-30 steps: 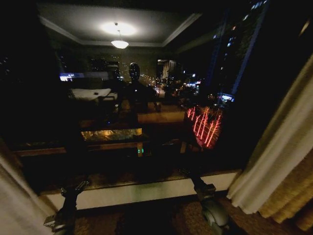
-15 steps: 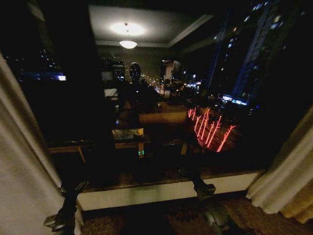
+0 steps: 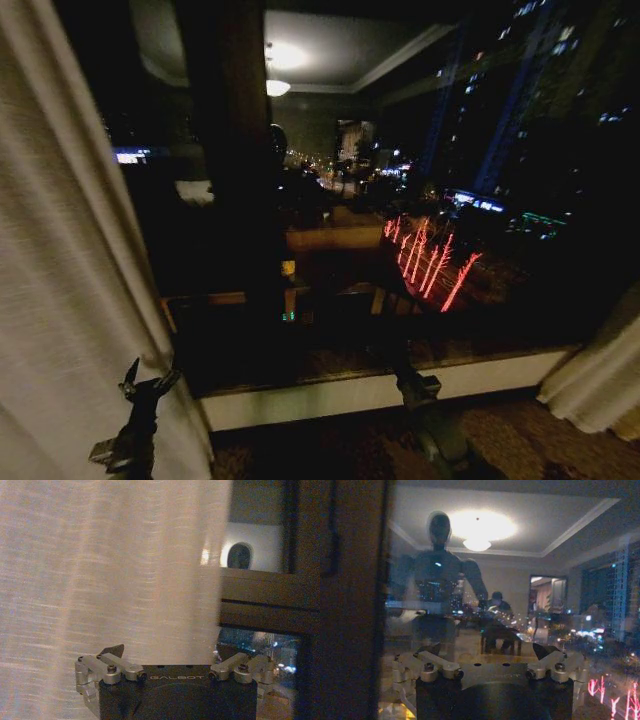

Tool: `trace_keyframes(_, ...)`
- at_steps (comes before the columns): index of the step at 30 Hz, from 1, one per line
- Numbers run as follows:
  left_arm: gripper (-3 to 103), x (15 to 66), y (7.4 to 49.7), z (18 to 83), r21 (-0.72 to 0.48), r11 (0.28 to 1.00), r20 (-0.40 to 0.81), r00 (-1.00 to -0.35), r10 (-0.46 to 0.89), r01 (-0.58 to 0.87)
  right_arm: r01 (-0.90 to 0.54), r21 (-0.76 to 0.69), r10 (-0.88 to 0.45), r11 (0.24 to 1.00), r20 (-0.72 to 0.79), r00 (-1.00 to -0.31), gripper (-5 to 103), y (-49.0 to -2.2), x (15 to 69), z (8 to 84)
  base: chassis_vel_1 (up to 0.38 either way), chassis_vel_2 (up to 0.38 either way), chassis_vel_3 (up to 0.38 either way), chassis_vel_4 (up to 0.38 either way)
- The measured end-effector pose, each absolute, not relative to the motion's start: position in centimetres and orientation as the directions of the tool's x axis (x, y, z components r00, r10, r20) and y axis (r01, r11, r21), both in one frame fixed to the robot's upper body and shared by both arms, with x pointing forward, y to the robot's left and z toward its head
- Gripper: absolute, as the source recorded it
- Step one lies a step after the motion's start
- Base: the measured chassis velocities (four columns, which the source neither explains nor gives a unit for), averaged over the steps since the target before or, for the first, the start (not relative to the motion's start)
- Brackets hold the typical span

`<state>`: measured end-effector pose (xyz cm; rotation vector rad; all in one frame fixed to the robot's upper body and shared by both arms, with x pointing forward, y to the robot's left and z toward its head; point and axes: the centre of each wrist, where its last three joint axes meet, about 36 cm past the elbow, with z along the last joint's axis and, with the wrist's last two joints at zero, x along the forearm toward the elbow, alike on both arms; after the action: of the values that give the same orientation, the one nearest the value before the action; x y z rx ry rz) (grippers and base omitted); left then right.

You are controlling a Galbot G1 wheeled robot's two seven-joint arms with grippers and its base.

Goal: Open the curtains by pulling them apart, changing their state from closed to fully open.

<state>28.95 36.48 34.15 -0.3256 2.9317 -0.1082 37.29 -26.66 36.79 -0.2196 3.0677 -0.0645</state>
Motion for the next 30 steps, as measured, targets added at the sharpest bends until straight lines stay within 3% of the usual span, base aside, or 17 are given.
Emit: trace_keyframes(30,100,28.95,36.46,34.15,-0.093,0.973,-0.179,-0.958,-0.224,-0.21,-0.14,-0.047,-0.143,0.989,-0.062,-0.988,100,-26.68,37.3,36.79,0.001,-0.009,0.006,0.003)
